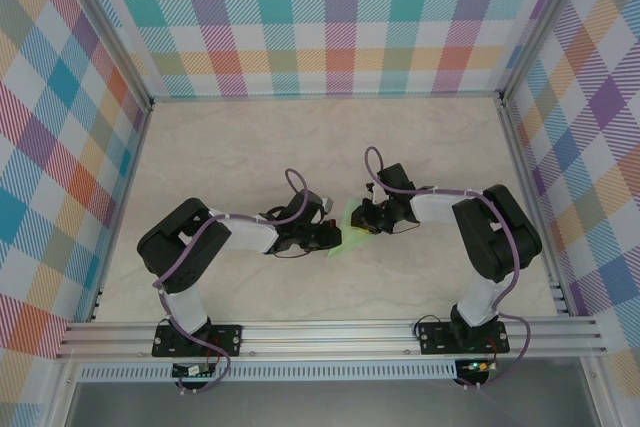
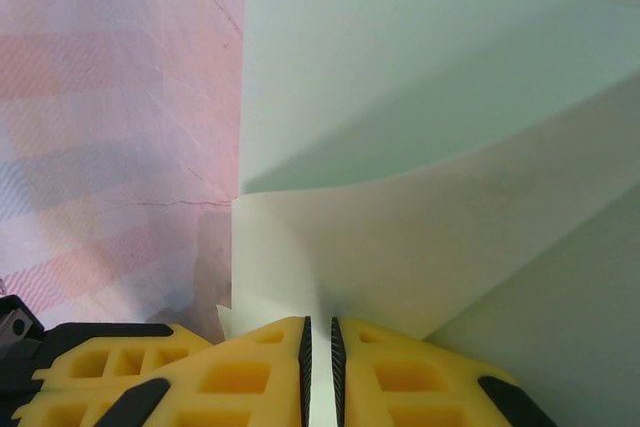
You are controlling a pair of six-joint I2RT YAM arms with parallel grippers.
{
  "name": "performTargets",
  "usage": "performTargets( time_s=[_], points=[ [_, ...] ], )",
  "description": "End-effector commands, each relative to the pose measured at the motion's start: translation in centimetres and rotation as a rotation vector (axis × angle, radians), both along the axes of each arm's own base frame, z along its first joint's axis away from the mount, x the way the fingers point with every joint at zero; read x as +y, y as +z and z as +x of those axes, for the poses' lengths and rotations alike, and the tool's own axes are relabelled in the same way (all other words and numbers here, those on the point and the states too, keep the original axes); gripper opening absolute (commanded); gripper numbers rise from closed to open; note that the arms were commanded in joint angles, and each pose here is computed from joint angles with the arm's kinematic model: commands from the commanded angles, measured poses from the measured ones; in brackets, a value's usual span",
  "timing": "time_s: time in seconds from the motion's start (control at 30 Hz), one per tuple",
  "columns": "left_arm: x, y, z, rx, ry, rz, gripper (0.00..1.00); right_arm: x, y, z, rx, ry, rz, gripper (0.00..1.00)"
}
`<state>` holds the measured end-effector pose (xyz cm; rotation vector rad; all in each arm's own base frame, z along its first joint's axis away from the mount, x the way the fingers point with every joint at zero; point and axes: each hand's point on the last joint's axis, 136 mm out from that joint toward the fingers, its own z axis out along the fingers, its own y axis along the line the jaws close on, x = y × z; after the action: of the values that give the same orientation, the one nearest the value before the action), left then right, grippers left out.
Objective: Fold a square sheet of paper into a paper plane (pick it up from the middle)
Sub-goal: Fourth fold the wing at the center of the table.
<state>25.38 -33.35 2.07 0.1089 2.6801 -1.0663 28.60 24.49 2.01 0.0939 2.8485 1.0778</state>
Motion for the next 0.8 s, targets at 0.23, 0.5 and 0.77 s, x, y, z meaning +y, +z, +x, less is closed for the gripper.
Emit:
performTargets(
  time_s=[0.23, 0.5, 0.77],
  points=[
    [2.1, -3.5, -2.1, 0.11, -0.016, 0.119, 0.0, 2.4, 0.5, -2.3, 0.004, 0.073, 0.056, 0.13],
    [2.4, -3.6, -2.3, 0.116, -0.014, 0.135, 0.0, 1.4, -2.0, -2.9, 0.046, 0.06, -0.025, 0.09],
    [3.4, -4.2, -3.0, 0.142, -0.024, 0.186, 0.0, -1.1, -2.0, 0.2, -0.018, 0.008, -0.096, 0.08]
  ],
)
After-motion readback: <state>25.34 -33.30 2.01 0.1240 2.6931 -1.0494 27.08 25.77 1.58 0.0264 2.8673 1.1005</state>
